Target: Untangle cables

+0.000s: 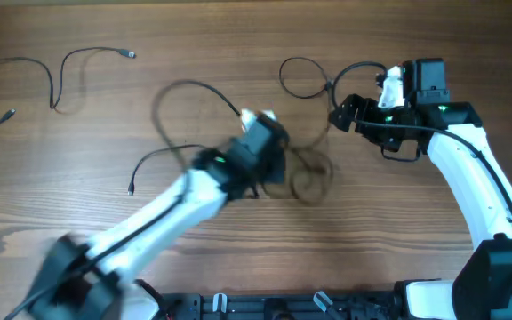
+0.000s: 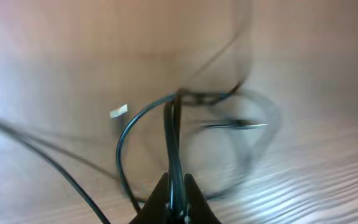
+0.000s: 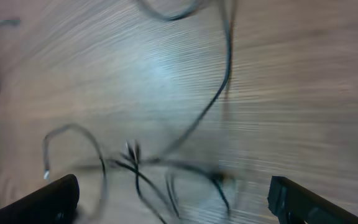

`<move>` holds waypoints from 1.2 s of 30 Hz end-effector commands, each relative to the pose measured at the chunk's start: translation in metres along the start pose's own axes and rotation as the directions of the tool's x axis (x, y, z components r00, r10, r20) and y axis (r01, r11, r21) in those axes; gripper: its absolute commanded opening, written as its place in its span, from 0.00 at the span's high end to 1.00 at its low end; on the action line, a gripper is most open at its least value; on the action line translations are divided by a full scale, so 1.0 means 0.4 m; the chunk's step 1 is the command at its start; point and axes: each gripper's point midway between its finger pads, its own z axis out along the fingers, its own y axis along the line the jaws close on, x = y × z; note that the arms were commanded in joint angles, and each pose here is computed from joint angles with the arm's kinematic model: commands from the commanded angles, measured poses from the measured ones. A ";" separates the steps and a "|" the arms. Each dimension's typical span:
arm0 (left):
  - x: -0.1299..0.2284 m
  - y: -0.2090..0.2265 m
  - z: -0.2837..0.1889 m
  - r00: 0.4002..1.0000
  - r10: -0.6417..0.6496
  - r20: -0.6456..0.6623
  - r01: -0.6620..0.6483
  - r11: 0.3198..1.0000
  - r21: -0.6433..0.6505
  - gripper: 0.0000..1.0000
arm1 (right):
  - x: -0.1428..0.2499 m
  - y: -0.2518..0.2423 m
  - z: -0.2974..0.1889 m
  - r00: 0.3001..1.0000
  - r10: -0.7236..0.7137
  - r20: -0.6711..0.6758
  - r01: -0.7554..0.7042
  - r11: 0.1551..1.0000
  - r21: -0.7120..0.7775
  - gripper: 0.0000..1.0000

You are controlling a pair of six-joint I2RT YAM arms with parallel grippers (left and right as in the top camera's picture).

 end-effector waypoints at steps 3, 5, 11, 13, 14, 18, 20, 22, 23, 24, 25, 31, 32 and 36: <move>-0.161 -0.059 -0.276 0.957 0.085 0.278 -0.142 0.972 0.189 0.96 | 0.047 0.121 0.007 0.969 -0.244 -0.036 0.227 0.941 -0.251 0.00; -0.178 -0.057 -0.330 0.941 0.070 0.330 -0.144 0.968 0.204 0.96 | 0.060 0.156 0.010 0.958 -0.284 -0.035 0.262 0.918 -0.297 0.00; -0.217 -0.045 -0.453 0.888 0.030 0.459 -0.151 0.961 0.230 0.96 | 0.075 0.255 0.029 0.913 -0.406 0.027 0.388 0.847 -0.364 0.00; -0.219 -0.033 -0.467 0.883 0.021 0.469 -0.143 0.964 0.225 0.96 | 0.069 0.280 0.028 0.894 -0.443 0.066 0.433 0.814 -0.387 0.00; -0.219 -0.025 -0.467 0.885 0.018 0.466 -0.135 0.966 0.219 0.96 | 0.061 0.286 0.026 0.876 -0.472 0.096 0.470 0.794 -0.385 0.00; -0.210 0.009 -0.451 0.901 0.007 0.434 -0.099 0.977 0.190 0.96 | 0.067 0.337 -0.005 0.805 -0.563 0.191 0.575 0.659 -0.484 0.01; -0.212 0.018 -0.439 0.905 0.002 0.424 -0.087 0.980 0.181 0.96 | 0.086 0.374 -0.033 0.809 -0.553 0.200 0.553 0.599 -0.579 0.02; -0.217 0.017 -0.427 0.908 0.002 0.420 -0.086 0.980 0.179 0.96 | 0.085 0.387 -0.043 0.896 -0.434 0.100 0.394 0.669 -0.630 0.02; -0.223 0.016 -0.419 0.907 0.003 0.421 -0.086 0.980 0.179 0.96 | 0.089 0.398 -0.051 0.931 -0.365 0.030 0.293 0.693 -0.658 0.06; -0.230 0.014 -0.409 0.907 0.006 0.421 -0.089 0.980 0.178 0.96 | 0.100 0.409 -0.063 0.944 -0.330 -0.025 0.222 0.688 -0.690 0.16; -0.232 0.014 -0.402 0.906 0.024 0.422 -0.105 0.980 0.169 0.96 | 0.109 0.417 -0.072 0.950 -0.305 -0.070 0.167 0.685 -0.709 0.25; -0.252 0.014 -0.349 0.907 0.077 0.414 -0.147 0.979 0.142 0.96 | 0.133 0.437 -0.066 0.933 -0.039 -0.358 -0.209 0.750 -0.628 0.38; -0.257 0.011 -0.348 0.904 0.077 0.421 -0.150 0.978 0.144 0.96 | 0.133 0.442 -0.058 0.932 -0.018 -0.362 -0.223 0.759 -0.611 0.37; -0.268 0.002 -0.356 0.894 0.075 0.442 -0.159 0.975 0.154 0.96 | 0.123 0.449 -0.005 0.934 0.114 -0.338 -0.283 0.812 -0.511 0.32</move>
